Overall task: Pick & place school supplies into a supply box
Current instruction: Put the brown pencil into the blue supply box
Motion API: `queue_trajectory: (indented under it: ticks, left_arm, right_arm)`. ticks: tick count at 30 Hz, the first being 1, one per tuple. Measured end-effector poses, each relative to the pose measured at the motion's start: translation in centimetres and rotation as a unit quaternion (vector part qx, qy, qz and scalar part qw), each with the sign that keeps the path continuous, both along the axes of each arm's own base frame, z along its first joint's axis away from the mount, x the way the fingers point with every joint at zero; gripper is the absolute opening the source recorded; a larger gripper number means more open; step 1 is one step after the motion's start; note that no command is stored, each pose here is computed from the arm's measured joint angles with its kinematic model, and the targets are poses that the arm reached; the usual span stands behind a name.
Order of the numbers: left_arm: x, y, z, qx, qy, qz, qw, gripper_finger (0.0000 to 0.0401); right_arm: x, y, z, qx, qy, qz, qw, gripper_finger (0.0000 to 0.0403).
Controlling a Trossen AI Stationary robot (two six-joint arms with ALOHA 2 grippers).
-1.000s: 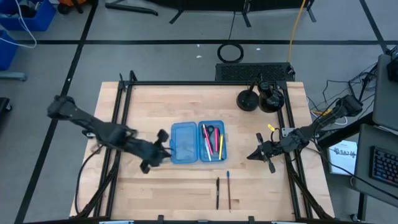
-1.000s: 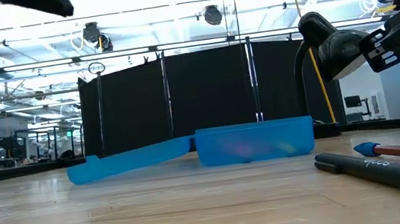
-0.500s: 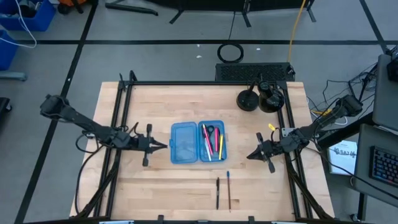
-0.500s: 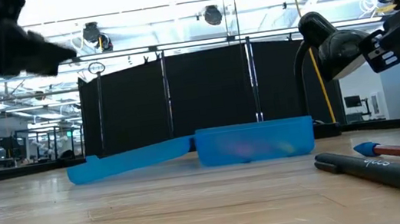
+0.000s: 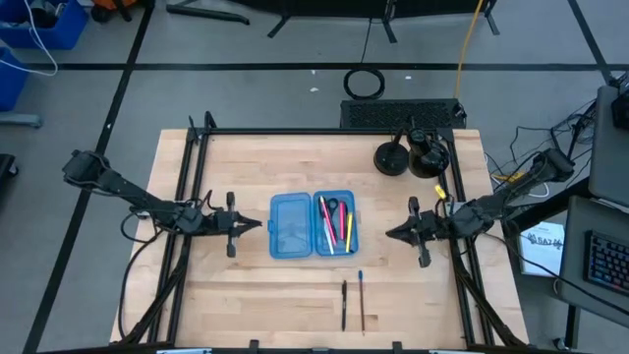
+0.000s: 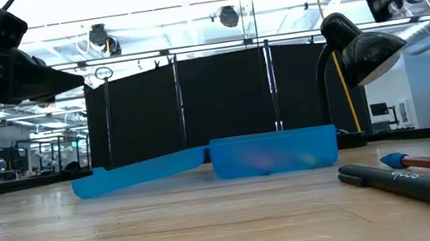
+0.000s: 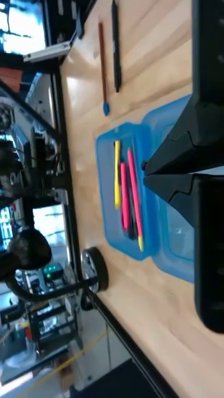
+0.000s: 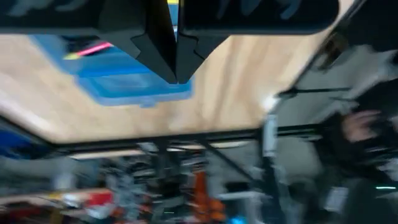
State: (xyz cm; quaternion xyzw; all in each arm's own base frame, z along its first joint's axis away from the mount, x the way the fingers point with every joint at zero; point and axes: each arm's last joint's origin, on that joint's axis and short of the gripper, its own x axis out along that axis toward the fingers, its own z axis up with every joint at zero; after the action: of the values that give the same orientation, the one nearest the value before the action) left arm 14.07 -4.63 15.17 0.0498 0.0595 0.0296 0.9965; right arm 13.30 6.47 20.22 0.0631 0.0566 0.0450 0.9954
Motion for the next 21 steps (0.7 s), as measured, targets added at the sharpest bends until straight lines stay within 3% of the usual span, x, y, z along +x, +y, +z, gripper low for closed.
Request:
queue_trajectory:
  ticks: [5,9,15,18,21]
  left_arm:
    - [0.0,0.0,0.0,-0.014,0.001,0.004,1.0,0.0005]
    - [0.0,0.0,0.0,-0.045,-0.001,0.008,0.999,0.0005]
    - [0.0,0.0,-0.2,-0.062,0.004,0.011,0.998,0.0005]
    - [0.0,0.0,-0.3,-0.062,0.01,0.011,0.998,0.0005]
    - [-0.1,0.0,-0.4,-0.071,0.015,0.013,0.997,0.0005]
  right_arm:
    - [3.1,1.7,6.0,0.0,0.102,-0.078,0.992,0.0]
    - [6.1,3.2,9.6,0.059,0.196,-0.133,0.97,0.0]
    - [11.1,5.6,11.0,0.151,0.366,-0.243,0.886,0.0]
    - [13.2,6.3,10.1,0.193,0.415,-0.322,0.829,0.0]
    - [14.5,6.6,8.5,0.239,0.461,-0.349,0.78,0.0001]
